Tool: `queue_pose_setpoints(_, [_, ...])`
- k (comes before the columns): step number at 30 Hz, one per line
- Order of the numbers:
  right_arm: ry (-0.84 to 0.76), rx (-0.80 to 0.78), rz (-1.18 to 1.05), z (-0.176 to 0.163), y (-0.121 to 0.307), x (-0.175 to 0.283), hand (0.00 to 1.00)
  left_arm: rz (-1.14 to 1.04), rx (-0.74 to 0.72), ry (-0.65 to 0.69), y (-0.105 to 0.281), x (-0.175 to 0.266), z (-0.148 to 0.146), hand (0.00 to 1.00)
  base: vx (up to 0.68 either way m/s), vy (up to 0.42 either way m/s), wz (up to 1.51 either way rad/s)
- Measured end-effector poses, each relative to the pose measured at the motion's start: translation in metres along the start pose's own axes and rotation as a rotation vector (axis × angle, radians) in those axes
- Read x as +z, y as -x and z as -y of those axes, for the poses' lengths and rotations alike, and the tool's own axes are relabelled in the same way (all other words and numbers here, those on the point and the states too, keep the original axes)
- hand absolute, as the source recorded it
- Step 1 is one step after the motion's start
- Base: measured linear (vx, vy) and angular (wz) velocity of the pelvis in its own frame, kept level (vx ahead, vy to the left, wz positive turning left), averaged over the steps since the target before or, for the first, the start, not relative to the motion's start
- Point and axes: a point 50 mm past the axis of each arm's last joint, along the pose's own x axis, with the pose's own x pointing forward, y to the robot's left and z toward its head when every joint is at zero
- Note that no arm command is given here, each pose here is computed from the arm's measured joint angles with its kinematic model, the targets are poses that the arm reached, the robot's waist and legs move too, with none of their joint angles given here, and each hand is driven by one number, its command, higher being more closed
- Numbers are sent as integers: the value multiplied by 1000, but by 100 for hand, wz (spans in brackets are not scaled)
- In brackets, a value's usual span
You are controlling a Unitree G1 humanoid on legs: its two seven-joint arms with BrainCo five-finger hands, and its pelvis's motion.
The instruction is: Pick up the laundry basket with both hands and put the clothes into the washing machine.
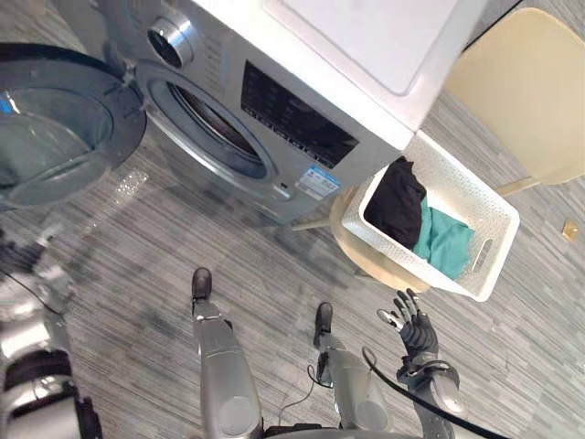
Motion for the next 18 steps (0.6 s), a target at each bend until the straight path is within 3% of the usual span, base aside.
queue_pose_setpoints(8, [48, -18, 102, 4, -3, 25, 0, -479, -33, 64, 108, -157, 9, 0, 49, 4, -28])
queue_pose_setpoints(13, [197, 24, 175, 1, -8, 46, 0, -702, -45, 57, 161, -206, 6, 0, 11, -8, -44])
queue_pose_setpoints(18, [410, 55, 270, -5, -23, 74, 0, -843, -156, -19, 200, -233, 14, 0, 26, -4, -14])
